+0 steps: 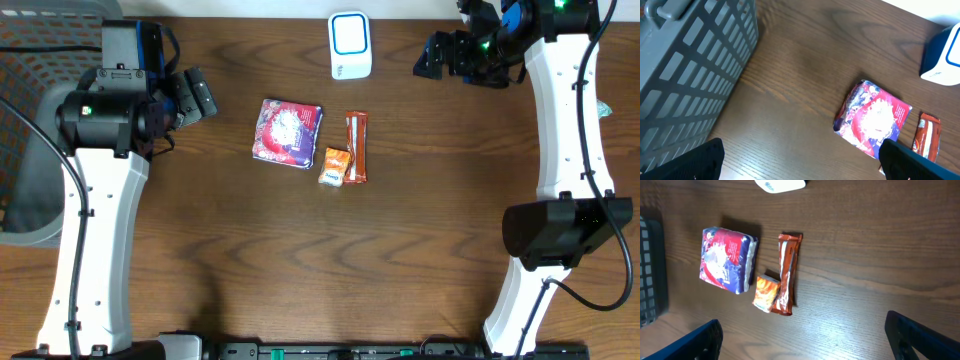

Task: Scan the item barcode
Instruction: 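Bring the right gripper back toward the red-white bar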

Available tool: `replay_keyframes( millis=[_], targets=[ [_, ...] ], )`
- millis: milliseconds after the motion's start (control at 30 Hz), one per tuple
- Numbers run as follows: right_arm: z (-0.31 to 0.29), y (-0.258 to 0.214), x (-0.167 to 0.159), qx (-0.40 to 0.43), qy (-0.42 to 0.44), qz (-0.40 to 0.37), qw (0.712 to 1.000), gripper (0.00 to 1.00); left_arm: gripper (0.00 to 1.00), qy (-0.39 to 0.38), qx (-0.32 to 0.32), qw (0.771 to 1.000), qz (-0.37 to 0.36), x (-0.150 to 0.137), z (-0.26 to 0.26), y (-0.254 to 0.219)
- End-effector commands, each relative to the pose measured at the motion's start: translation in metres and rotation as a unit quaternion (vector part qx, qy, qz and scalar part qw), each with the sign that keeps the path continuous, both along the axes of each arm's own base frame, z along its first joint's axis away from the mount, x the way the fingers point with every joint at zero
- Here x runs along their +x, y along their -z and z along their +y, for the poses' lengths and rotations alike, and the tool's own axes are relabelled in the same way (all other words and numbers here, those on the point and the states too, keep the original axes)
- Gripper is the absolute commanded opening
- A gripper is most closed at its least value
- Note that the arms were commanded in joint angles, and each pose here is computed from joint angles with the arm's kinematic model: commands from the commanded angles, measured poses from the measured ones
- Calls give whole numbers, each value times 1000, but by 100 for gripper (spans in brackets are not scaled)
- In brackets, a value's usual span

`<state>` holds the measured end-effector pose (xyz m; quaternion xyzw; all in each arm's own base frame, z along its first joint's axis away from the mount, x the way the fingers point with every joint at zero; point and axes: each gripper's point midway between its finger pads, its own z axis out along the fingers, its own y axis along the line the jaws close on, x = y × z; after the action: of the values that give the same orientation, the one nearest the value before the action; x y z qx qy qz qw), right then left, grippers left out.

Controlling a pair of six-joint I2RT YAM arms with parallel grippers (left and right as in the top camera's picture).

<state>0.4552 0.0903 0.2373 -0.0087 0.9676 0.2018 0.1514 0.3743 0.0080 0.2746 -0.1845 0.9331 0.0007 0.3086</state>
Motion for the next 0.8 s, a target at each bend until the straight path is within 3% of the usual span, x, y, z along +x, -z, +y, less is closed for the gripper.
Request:
replay_keyframes(
  millis=[0,633,767],
  targets=[
    [1,2,-1,-1,1,4,1000,99,98,-9,2,1000,8,-1,2,6],
    [1,1,1,0,1,0,1000,99,98,-9,2,1000,8,-1,2,6],
    [16,-5,-3,59,41,32,997,99,98,-9,2,1000,8,-1,2,6]
  ],
)
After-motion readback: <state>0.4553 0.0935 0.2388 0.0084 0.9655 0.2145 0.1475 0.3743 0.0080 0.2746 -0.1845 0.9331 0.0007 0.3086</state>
